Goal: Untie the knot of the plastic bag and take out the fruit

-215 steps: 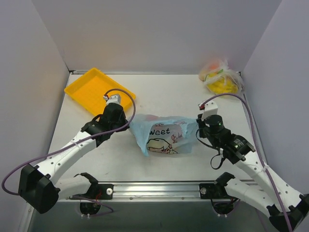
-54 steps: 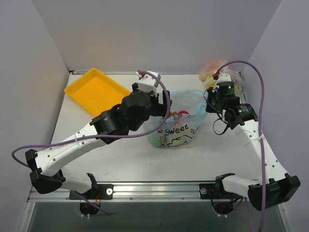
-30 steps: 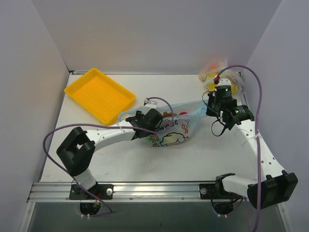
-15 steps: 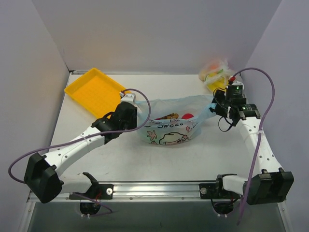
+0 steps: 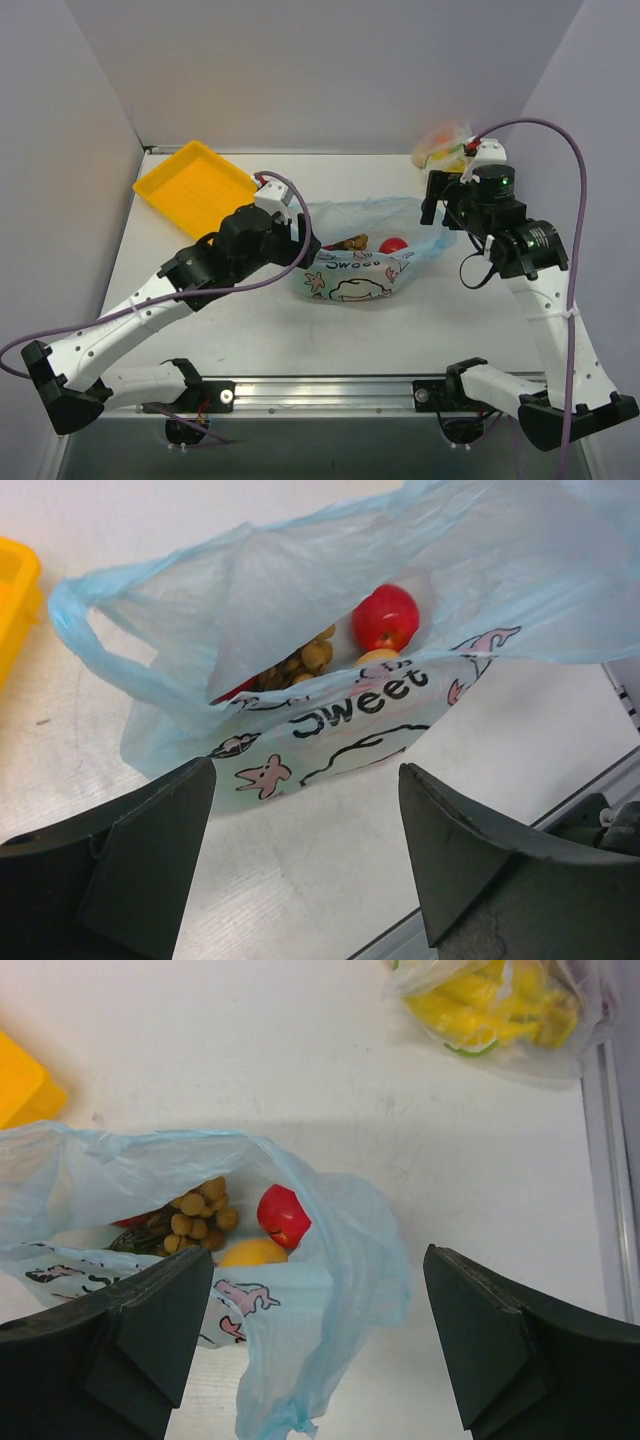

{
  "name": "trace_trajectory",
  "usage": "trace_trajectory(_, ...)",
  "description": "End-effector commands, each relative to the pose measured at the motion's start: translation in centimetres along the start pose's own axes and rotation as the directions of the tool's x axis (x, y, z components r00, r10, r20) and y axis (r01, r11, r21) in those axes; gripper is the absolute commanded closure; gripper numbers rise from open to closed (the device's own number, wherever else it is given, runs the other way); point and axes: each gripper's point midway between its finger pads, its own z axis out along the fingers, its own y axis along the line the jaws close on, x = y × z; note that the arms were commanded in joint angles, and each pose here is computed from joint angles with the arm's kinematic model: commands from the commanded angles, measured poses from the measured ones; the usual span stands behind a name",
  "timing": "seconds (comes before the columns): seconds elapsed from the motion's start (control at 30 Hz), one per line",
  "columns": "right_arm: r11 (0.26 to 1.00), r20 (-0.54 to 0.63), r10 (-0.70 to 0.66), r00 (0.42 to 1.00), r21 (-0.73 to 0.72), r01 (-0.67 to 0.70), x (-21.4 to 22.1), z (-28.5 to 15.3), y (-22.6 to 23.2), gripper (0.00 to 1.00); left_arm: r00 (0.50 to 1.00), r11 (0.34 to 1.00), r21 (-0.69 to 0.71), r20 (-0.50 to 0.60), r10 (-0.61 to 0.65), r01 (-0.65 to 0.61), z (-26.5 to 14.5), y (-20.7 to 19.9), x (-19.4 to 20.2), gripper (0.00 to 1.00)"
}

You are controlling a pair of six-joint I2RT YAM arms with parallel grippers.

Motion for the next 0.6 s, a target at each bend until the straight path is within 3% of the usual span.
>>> trace_trajectory(0.0,0.997,0.011,-0.06,0.998,0.051,0.059,-0.6,-1.5,-1.3,0.1,0.997,1.0,0.011,0.077,0.003,-0.004,-0.9,-1.1,-3.1,0.15)
trace_trajectory(0.17,0.985,0.04,-0.107,0.993,-0.133,0.112,-1.6,-2.8,2.8,0.17,0.997,0.999,0.015,0.066,0.036,-0.037,1.9,-2.7,-3.9,0.18)
trace_trajectory(0.27,0.973,0.024,-0.132,0.991,-0.19,0.134,-1.0,-2.6,5.3,0.23,0.996,0.998,0.024,0.068,0.054,-0.055,4.2,-3.8,-4.3,0.26)
trace_trajectory(0.43,0.962,-0.067,-0.139,0.988,-0.247,0.119,1.9,-0.5,8.8,0.3,0.997,0.996,0.039,0.023,0.074,-0.075,9.0,-5.3,-3.0,0.39)
trace_trajectory(0.57,0.976,-0.121,-0.071,0.99,-0.211,0.044,5.0,2.1,9.4,0.32,0.997,0.996,0.052,-0.024,0.069,-0.067,11.8,-6.1,-1.3,0.43)
